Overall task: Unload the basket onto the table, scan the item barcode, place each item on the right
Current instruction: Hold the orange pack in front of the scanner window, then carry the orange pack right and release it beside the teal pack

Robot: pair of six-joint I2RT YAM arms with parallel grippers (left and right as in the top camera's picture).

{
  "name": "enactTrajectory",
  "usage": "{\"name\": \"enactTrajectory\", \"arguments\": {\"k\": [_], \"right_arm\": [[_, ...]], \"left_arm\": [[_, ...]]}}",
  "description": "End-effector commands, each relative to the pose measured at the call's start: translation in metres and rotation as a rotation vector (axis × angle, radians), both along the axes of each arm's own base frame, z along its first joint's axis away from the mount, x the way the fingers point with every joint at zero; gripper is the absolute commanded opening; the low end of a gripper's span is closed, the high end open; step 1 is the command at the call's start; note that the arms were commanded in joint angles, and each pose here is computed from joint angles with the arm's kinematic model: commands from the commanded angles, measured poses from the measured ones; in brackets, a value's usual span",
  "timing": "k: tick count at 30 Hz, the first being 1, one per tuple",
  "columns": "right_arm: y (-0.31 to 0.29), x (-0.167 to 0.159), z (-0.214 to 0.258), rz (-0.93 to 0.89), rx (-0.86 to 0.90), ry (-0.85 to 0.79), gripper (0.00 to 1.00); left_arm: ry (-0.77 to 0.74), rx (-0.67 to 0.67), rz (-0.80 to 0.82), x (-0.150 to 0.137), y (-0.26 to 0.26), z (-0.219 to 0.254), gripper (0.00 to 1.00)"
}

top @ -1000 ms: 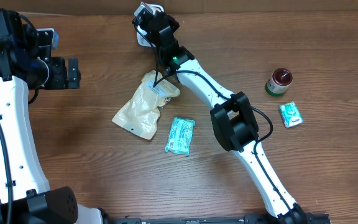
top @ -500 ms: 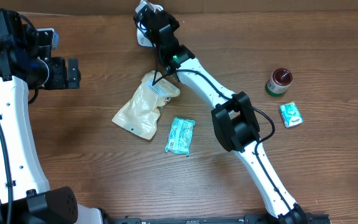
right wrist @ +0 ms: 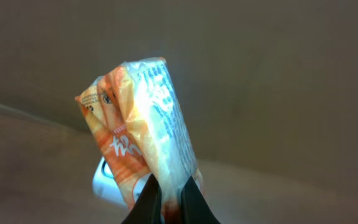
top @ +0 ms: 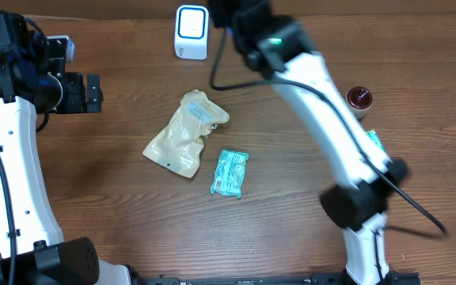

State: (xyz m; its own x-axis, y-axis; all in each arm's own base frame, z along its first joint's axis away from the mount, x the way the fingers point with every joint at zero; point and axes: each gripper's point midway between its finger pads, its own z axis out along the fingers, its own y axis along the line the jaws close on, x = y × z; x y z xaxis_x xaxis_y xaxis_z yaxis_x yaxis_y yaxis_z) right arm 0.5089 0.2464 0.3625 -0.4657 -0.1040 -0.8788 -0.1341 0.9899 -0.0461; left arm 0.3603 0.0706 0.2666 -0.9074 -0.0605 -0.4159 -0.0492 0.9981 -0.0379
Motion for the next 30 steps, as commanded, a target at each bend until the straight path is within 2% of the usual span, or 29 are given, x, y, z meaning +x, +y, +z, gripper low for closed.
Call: {"name": "enactTrajectory", "arguments": {"k": [1, 4, 8, 14, 21, 30], "right_arm": [[-0.032, -0.034, 0.008, -0.143, 0.159, 0.105, 0.04], [-0.057, -0.071, -0.025, -0.23, 0.141, 0.307, 0.04], [-0.096, -0.109, -0.078, -0.441, 0.104, 0.557, 0.04], [-0.117, -0.131, -0.15, -0.533, 0.034, 0.8, 0.04], [-0.154, -0.159, -0.224, -0.64, -0.029, 1.022, 0.04], [-0.211, -0.186, -0.269, -0.791, -0.034, 1.174, 0.04]], "left_arm": [[0.005, 0.008, -0.032, 0.002, -0.004, -0.002, 1.0], [0.005, 0.008, -0.032, 0.002, -0.004, -0.002, 1.0], [0.004, 0.008, -0.032, 0.002, -0.004, -0.002, 1.0], [0.005, 0.008, -0.032, 0.002, -0.004, -0.002, 1.0], [0.005, 0.008, -0.032, 0.002, -0.004, -0.002, 1.0], [0.005, 0.008, -0.032, 0.002, -0.004, -0.002, 0.99]]}}
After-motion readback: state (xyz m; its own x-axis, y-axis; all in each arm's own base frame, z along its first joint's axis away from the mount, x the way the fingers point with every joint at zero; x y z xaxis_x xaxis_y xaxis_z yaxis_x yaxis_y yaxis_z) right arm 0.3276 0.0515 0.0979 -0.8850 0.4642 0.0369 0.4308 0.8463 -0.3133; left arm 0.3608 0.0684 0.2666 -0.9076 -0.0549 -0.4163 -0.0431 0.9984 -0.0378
